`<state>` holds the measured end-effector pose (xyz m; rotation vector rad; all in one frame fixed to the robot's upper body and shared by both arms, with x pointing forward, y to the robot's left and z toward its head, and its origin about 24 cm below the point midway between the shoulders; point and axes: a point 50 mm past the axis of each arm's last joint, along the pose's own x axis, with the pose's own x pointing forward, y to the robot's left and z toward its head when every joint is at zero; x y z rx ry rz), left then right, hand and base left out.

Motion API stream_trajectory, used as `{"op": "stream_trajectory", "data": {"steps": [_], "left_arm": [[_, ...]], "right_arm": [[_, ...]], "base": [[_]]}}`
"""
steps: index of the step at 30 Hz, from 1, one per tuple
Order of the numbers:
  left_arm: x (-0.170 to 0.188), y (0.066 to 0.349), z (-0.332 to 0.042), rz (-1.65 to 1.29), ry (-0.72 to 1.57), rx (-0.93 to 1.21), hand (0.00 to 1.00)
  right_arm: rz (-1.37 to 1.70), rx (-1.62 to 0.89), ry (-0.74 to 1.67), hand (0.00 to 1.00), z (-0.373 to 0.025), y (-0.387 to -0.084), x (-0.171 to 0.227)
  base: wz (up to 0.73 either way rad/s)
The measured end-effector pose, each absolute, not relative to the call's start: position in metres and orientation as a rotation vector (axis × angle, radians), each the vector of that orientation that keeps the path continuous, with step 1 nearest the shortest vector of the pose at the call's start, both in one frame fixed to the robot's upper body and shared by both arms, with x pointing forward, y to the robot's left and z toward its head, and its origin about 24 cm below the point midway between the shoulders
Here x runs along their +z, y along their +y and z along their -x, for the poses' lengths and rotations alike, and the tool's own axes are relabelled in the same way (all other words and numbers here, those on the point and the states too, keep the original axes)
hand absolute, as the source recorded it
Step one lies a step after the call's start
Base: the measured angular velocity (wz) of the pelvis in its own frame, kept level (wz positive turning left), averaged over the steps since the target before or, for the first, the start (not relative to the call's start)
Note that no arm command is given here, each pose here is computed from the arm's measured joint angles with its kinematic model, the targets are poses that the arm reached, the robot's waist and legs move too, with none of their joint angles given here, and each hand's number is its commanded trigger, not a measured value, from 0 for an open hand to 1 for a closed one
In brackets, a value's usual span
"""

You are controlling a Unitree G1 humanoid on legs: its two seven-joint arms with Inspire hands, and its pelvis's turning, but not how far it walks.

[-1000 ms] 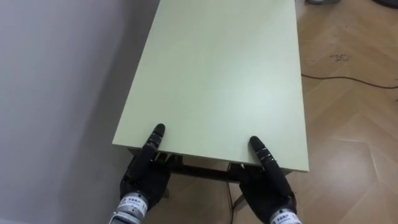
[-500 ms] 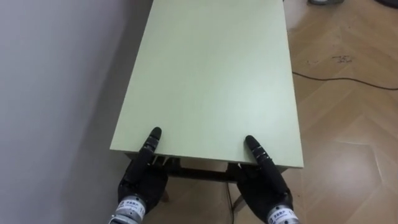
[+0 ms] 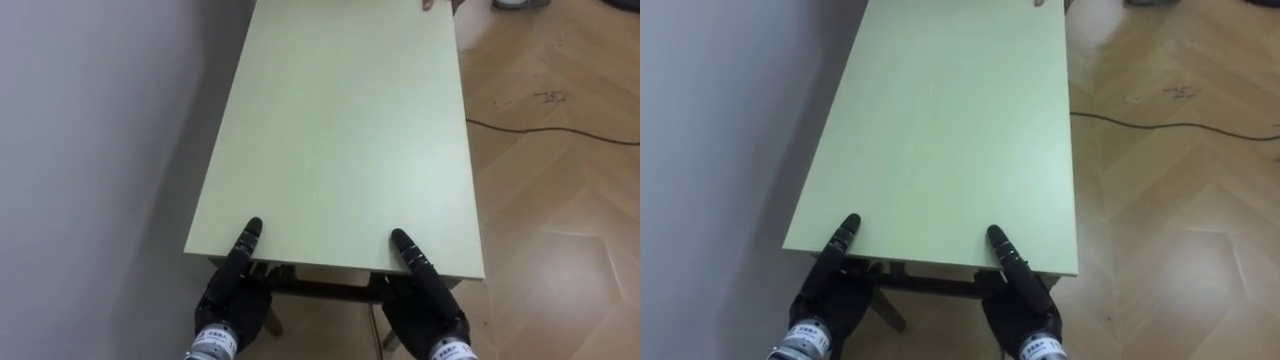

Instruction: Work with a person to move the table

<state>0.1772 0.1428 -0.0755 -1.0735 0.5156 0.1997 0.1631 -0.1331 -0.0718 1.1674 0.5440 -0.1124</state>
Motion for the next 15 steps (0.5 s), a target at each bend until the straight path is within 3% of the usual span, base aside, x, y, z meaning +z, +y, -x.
{"op": "stream_trajectory", "data": {"steps": [15], "left_arm": [[-0.097, 0.152, -0.175, 0.999, 0.535, 0.164, 1.00]], "right_arm": [[-1.132, -0.096, 0.566, 1.00, -0.172, -0.135, -0.089]], "base": [[-0.01]]}}
